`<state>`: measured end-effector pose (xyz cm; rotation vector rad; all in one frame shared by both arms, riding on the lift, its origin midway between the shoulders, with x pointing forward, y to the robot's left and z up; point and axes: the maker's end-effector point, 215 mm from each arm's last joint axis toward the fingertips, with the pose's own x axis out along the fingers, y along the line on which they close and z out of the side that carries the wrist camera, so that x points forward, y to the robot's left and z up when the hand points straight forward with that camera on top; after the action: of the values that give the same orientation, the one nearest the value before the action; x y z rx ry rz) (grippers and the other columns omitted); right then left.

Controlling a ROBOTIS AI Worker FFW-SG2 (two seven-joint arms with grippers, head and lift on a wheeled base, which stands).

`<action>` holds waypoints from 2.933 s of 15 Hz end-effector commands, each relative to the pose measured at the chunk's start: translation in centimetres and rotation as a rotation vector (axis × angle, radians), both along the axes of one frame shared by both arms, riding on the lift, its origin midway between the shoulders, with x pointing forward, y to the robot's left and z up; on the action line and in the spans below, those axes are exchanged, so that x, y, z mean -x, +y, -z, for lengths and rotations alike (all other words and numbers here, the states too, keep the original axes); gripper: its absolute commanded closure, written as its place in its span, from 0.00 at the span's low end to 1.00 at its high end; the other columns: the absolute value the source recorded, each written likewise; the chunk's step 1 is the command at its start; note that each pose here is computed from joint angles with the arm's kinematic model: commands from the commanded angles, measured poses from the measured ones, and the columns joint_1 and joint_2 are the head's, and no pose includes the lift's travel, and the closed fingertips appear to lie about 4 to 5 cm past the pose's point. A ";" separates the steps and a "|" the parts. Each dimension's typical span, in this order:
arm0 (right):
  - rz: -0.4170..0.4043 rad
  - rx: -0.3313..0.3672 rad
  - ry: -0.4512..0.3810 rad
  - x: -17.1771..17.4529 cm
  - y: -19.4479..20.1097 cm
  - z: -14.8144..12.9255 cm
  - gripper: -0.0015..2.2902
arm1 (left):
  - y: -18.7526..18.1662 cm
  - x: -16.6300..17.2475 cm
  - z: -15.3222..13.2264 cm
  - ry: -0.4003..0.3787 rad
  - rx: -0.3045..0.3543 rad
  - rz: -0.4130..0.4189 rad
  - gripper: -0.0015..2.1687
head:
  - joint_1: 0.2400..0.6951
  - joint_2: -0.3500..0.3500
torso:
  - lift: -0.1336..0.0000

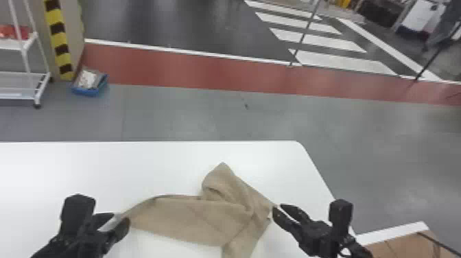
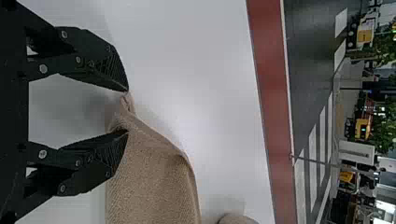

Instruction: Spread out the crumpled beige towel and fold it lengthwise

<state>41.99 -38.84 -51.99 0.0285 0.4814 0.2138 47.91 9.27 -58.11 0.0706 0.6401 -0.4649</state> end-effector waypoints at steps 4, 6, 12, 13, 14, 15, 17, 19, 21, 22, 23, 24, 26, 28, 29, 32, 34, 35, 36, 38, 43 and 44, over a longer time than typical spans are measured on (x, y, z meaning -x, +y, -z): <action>-0.001 0.004 -0.003 -0.1 0.1 -0.1 0.34 | 0.5 0.5 -1.4 -0.019 0.026 -0.016 0.67 | 1.00 0.00 | 1.00; -0.009 0.002 -0.012 -0.5 0.9 -0.4 0.32 | 0.8 0.9 -3.5 -0.047 0.051 -0.024 0.67 | 1.00 0.00 | 1.00; -0.086 -0.032 0.000 -0.3 5.9 0.8 0.11 | 0.8 1.6 -6.2 -0.090 0.088 -0.028 0.67 | 1.00 0.05 | 1.00; -0.092 -0.018 -0.001 -0.2 6.5 1.2 0.11 | 0.7 1.8 -6.1 -0.087 0.088 -0.027 0.67 | 1.00 0.06 | 1.00; -0.093 -0.010 0.008 0.2 6.6 2.0 0.11 | 0.5 1.9 -6.2 -0.087 0.092 -0.024 0.67 | 1.00 0.08 | 1.00; -0.098 -0.007 0.008 0.4 6.8 2.4 0.11 | 0.4 1.8 -6.8 -0.099 0.097 -0.022 0.67 | 1.00 0.09 | 1.00; -0.112 -0.011 0.008 0.7 7.5 2.8 0.11 | 0.4 1.8 -6.8 -0.099 0.097 -0.023 0.67 | 1.00 0.10 | 1.00; -0.113 -0.008 0.007 0.7 7.8 3.0 0.11 | 0.1 1.8 -6.9 -0.098 0.100 -0.021 0.67 | 1.00 0.11 | 1.00; -0.117 0.002 0.015 0.9 8.0 3.4 0.11 | 0.1 1.9 -6.9 -0.100 0.100 -0.021 0.67 | 1.00 0.11 | 1.00; -0.106 0.022 0.013 1.1 7.4 3.5 0.11 | 0.3 1.9 -6.8 -0.099 0.099 -0.022 0.67 | 1.00 0.11 | 1.00; -0.099 0.029 0.014 1.3 6.9 3.7 0.11 | 0.6 1.8 -6.8 -0.101 0.096 -0.024 0.67 | 1.00 0.11 | 1.00; -0.096 0.034 0.019 1.4 6.5 3.9 0.11 | 0.7 1.8 -6.9 -0.101 0.096 -0.026 0.67 | 1.00 0.11 | 1.00; -0.086 0.056 0.021 1.5 5.8 4.2 0.11 | 0.4 1.8 -6.9 -0.102 0.099 -0.021 0.67 | 1.00 0.10 | 1.00; -0.066 0.061 0.019 1.2 5.3 4.3 0.12 | -0.2 2.0 -6.9 -0.100 0.104 -0.014 0.66 | 1.00 0.08 | 1.00; -0.059 0.063 0.019 1.2 5.0 4.3 0.12 | -0.5 2.4 -6.7 -0.100 0.103 -0.013 0.58 | 1.00 0.08 | 1.00; -0.018 0.080 0.016 1.2 3.4 4.2 0.12 | -2.8 4.0 -8.2 -0.128 0.123 0.028 0.01 | 1.00 0.04 | 1.00; 0.026 0.083 0.020 1.4 2.1 4.3 0.12 | -4.9 5.0 -9.9 -0.161 0.144 0.059 0.01 | 1.00 0.00 | 1.00; 0.038 0.085 0.019 1.7 1.5 4.2 0.12 | -6.2 5.6 -10.8 -0.183 0.154 0.072 0.01 | 1.00 0.00 | 1.00; 0.053 0.087 0.017 1.9 0.9 4.2 0.12 | -7.4 6.3 -11.1 -0.187 0.155 0.091 0.01 | 1.00 0.00 | 1.00; 0.095 0.089 0.015 2.4 -0.7 4.1 0.12 | -10.1 7.8 -11.3 -0.192 0.153 0.145 0.01 | 1.00 0.00 | 1.00; 0.174 0.035 -0.020 2.9 -3.9 2.2 0.12 | -15.9 12.3 -10.5 -0.185 0.122 0.273 0.02 | 1.00 0.00 | 1.00; 0.192 0.019 -0.021 3.0 -4.7 1.7 0.12 | -16.7 13.0 -10.0 -0.187 0.103 0.286 0.02 | 1.00 0.00 | 1.00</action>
<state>39.12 -42.53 -54.29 0.0258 0.4643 0.0418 36.24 -6.00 -47.63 0.0806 0.4190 -0.7288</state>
